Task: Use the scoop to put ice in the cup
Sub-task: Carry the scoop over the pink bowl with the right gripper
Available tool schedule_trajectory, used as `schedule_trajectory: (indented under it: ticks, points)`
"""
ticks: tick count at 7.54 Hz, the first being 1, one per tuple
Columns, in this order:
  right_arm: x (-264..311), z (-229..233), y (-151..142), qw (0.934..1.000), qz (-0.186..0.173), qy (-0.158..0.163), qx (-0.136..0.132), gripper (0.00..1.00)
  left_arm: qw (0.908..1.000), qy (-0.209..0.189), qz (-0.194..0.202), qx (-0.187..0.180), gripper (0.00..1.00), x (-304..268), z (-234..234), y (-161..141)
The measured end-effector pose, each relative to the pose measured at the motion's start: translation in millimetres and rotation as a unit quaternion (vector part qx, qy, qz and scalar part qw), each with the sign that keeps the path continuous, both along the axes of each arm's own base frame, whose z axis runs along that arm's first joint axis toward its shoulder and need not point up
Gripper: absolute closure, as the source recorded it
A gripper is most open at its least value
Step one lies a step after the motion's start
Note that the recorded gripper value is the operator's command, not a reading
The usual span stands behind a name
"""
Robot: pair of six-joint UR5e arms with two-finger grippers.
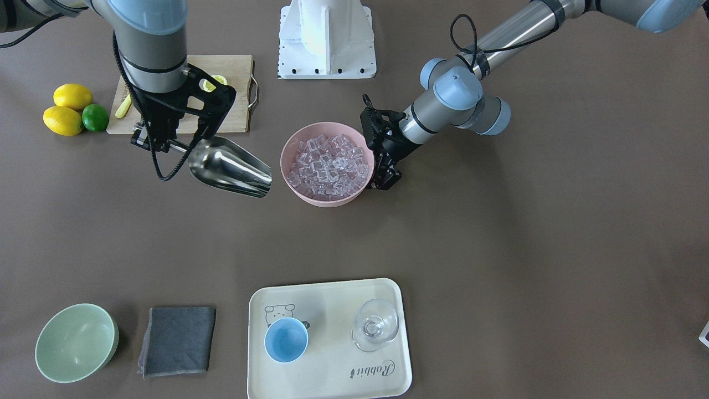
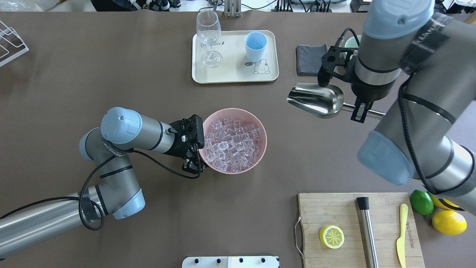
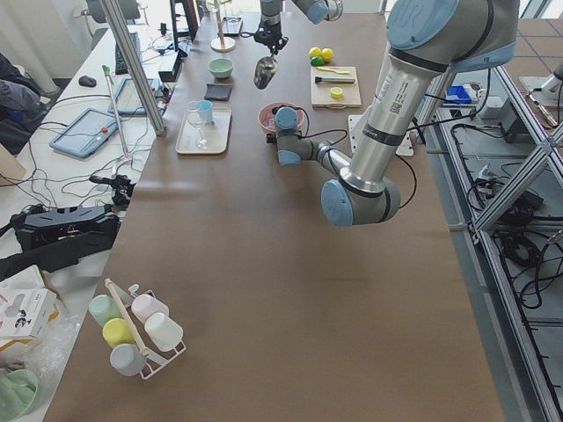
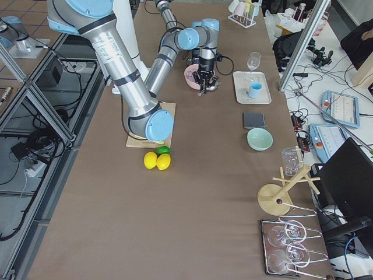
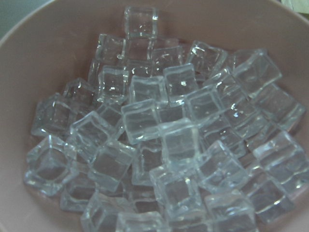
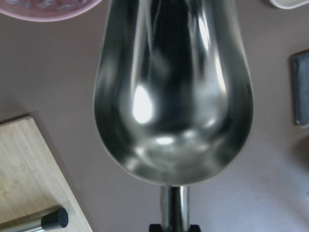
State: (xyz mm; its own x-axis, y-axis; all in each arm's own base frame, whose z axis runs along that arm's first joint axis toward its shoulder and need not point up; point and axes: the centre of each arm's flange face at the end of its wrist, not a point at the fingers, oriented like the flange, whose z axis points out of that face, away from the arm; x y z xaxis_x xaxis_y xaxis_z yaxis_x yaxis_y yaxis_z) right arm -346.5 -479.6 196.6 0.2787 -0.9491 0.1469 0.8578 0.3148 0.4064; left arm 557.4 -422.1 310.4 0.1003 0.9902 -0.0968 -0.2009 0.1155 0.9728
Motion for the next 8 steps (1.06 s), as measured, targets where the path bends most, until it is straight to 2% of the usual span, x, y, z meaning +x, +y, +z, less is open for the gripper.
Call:
schedule_trajectory:
  ticks: [1,3,5,8]
  points:
    - [-14,-22,0,0.9985,-0.051,0.013,0.014,1.0,1.0,0.0,0.0,0.0,0.02,0,0,0]
    - [-24,-41,9,0.9914,-0.125,0.034,0.017,1.0,1.0,0.0,0.0,-0.001,0.02,1,-2,0]
    - [-41,-55,20,0.9849,-0.162,0.06,0.009,1.0,1.0,0.001,0.0,-0.001,0.02,2,-4,0]
    - [-69,-70,11,0.974,-0.192,0.12,0.002,1.0,1.0,0.001,0.001,-0.001,0.02,3,-5,2]
